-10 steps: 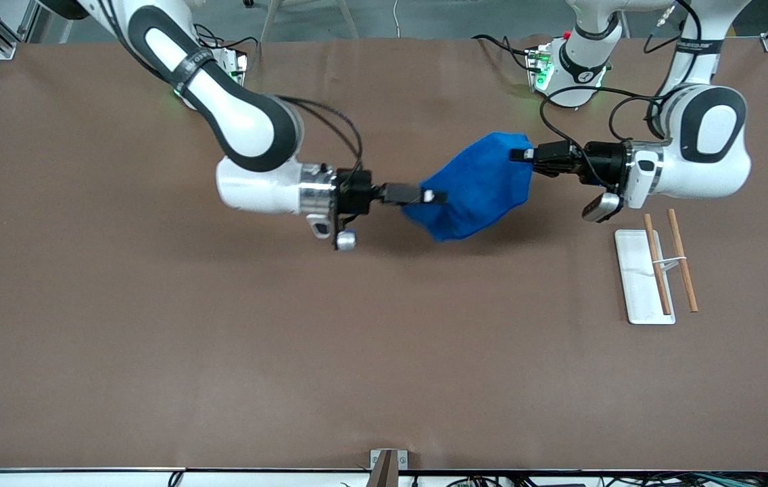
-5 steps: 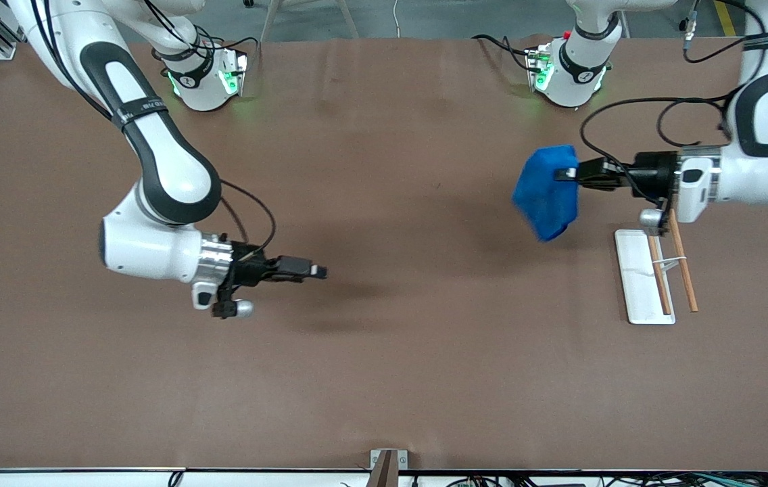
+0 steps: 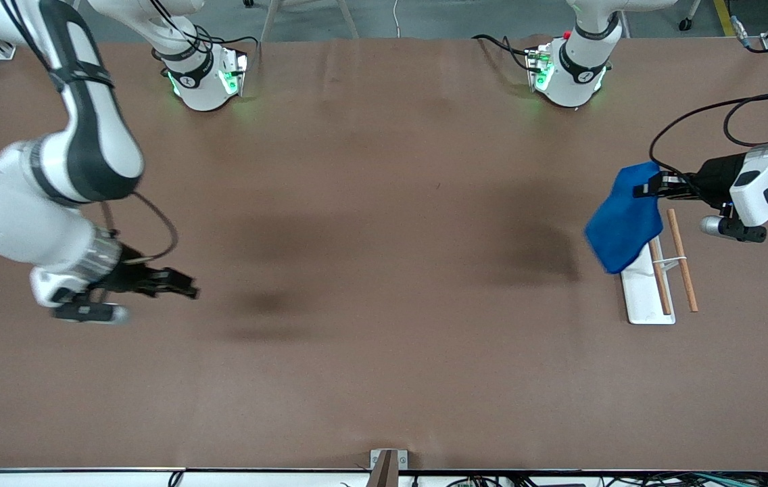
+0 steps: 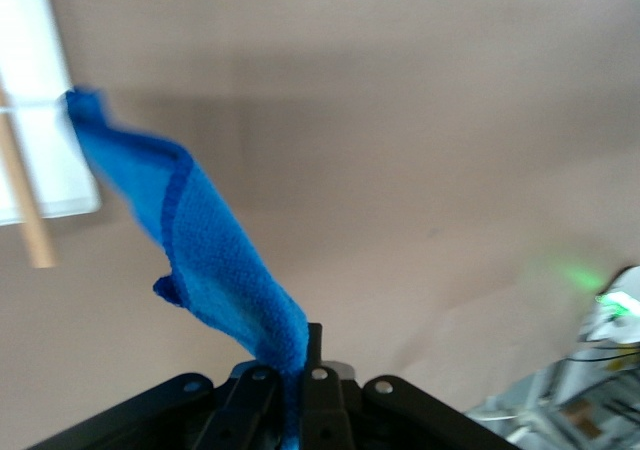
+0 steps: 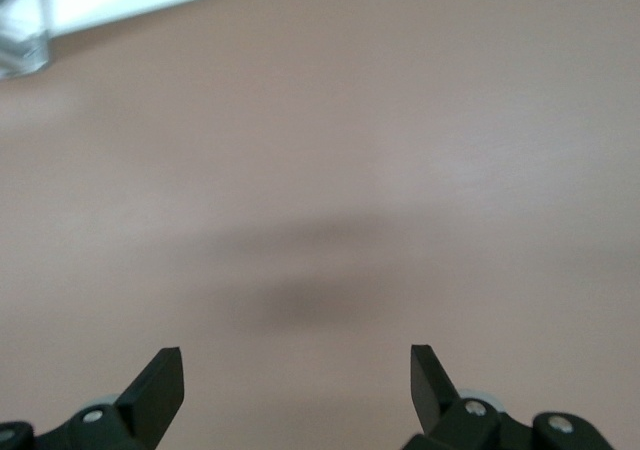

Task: Right arm passes towel to left arm to hang
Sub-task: 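Carry the towel to the dowel stand while the right gripper withdraws, then drape the towel over the wooden dowels with the left gripper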

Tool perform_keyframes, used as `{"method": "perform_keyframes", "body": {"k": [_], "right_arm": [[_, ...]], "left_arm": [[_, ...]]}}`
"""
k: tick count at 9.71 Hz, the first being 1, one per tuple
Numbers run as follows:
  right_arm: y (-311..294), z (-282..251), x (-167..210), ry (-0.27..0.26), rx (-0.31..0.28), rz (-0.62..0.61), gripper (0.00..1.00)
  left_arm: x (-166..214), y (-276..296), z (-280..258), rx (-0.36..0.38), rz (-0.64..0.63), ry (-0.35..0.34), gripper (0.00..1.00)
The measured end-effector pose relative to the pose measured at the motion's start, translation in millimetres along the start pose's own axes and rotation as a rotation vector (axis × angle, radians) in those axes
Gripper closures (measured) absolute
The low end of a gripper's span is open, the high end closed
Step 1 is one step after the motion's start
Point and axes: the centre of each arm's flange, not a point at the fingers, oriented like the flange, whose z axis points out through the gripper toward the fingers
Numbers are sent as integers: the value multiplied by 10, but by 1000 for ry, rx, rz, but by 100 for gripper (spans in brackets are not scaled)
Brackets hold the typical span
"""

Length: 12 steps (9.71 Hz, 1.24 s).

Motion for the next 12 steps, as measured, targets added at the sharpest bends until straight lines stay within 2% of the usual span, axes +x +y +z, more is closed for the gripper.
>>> {"method": "perform_keyframes", "body": {"k": [1,2,5,7,9,12], "right_arm": [[256,-335,-22,7,-75,0,0],[363,-688,-108,-6,-111,5,0],[659,-1727,-535,-43,-133,61,0],[979,-2273,-731,-59,-134,40,0],[1051,-2398,-752,-41,-133,17,0],[988,-2396,-735,-36,-133,1,0]], "left_arm": [[-1,-150,-38,60,28,-14,96],[-2,-306,-91,99,52,-20,96],[55,-803,-156,139,163,-42,96],[126,-1010,-104,197,238,-100,96],[256,-1192,-45,232,248,-135,96],[353,-1721,-15,268,172,-133,96]]}}
